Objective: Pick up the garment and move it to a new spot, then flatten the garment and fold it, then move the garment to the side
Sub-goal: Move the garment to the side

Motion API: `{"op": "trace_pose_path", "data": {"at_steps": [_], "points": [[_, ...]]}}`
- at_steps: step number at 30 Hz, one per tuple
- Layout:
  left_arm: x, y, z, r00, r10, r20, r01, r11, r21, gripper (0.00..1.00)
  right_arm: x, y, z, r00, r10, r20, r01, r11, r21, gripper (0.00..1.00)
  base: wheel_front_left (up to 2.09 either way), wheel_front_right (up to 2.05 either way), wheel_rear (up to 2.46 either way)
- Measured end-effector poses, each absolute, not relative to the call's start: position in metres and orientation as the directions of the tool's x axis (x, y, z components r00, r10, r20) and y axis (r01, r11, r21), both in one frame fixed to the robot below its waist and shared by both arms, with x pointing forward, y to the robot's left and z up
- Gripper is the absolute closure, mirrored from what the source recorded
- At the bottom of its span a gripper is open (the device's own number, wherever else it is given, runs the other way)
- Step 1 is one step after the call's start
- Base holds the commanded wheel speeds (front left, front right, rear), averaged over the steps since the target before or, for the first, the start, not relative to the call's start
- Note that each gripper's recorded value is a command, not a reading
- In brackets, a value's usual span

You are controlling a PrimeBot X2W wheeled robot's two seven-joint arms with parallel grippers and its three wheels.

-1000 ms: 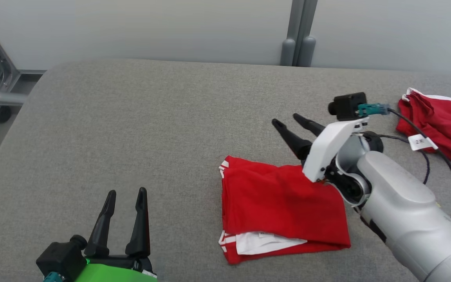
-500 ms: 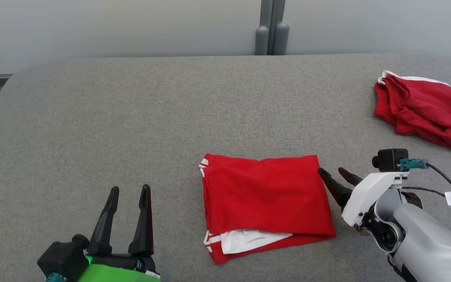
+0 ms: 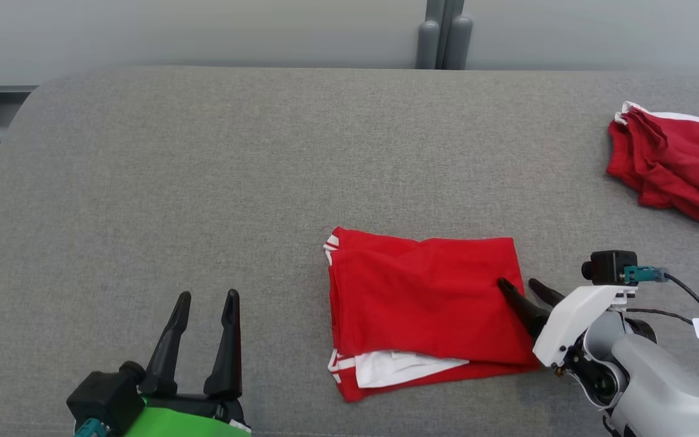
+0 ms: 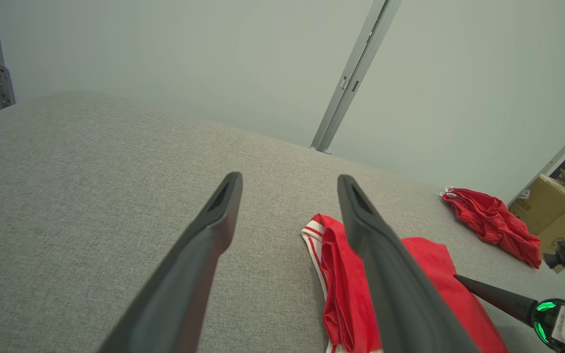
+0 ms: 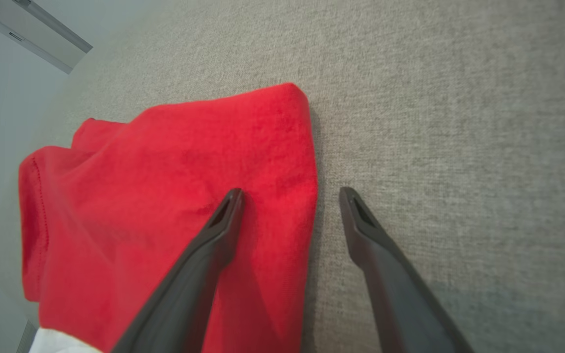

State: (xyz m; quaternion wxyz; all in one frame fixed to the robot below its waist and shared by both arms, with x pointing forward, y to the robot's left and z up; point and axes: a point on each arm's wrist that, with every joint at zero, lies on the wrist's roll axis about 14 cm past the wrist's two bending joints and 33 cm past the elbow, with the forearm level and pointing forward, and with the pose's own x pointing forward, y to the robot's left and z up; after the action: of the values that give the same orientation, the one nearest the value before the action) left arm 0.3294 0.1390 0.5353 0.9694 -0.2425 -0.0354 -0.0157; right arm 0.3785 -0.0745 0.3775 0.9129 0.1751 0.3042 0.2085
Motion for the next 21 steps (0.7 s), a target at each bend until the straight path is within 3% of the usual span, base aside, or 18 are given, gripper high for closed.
{"op": "trace_pose_path", "data": {"at_steps": [7, 8, 10, 13, 14, 21], "points": [[0.326, 0.150, 0.531, 0.998, 0.021, 0.061, 0.010, 0.887, -0.461, 0.00, 0.374, -0.054, 0.373, 0.690, 0.527, -0.496, -0.270, 0.823, 0.500, 0.00, 0.00, 0.00, 0.00], [0.325, 0.150, 0.531, 0.998, 0.022, 0.061, 0.008, 0.888, -0.460, 0.00, 0.373, -0.050, 0.374, 0.686, 0.535, -0.494, -0.269, 0.816, 0.511, 0.13, 0.00, 0.00, 0.00], [0.325, 0.151, 0.531, 0.998, 0.023, 0.061, 0.007, 0.888, -0.460, 0.00, 0.372, -0.045, 0.375, 0.682, 0.544, -0.489, -0.269, 0.808, 0.524, 0.55, 0.00, 0.00, 0.00], [0.325, 0.151, 0.531, 0.998, 0.024, 0.061, 0.007, 0.888, -0.460, 0.00, 0.370, -0.043, 0.375, 0.674, 0.555, -0.489, -0.280, 0.803, 0.526, 0.85, 0.00, 0.00, 0.00], [0.325, 0.151, 0.531, 0.998, 0.024, 0.061, 0.007, 0.888, -0.460, 0.00, 0.370, -0.041, 0.376, 0.672, 0.558, -0.487, -0.284, 0.801, 0.527, 1.00, 0.00, 0.00, 0.00], [0.326, 0.150, 0.531, 0.998, 0.020, 0.063, 0.011, 0.888, -0.459, 0.00, 0.372, -0.044, 0.384, 0.683, 0.564, -0.464, -0.301, 0.796, 0.525, 1.00, 0.00, 0.00, 0.00]]}}
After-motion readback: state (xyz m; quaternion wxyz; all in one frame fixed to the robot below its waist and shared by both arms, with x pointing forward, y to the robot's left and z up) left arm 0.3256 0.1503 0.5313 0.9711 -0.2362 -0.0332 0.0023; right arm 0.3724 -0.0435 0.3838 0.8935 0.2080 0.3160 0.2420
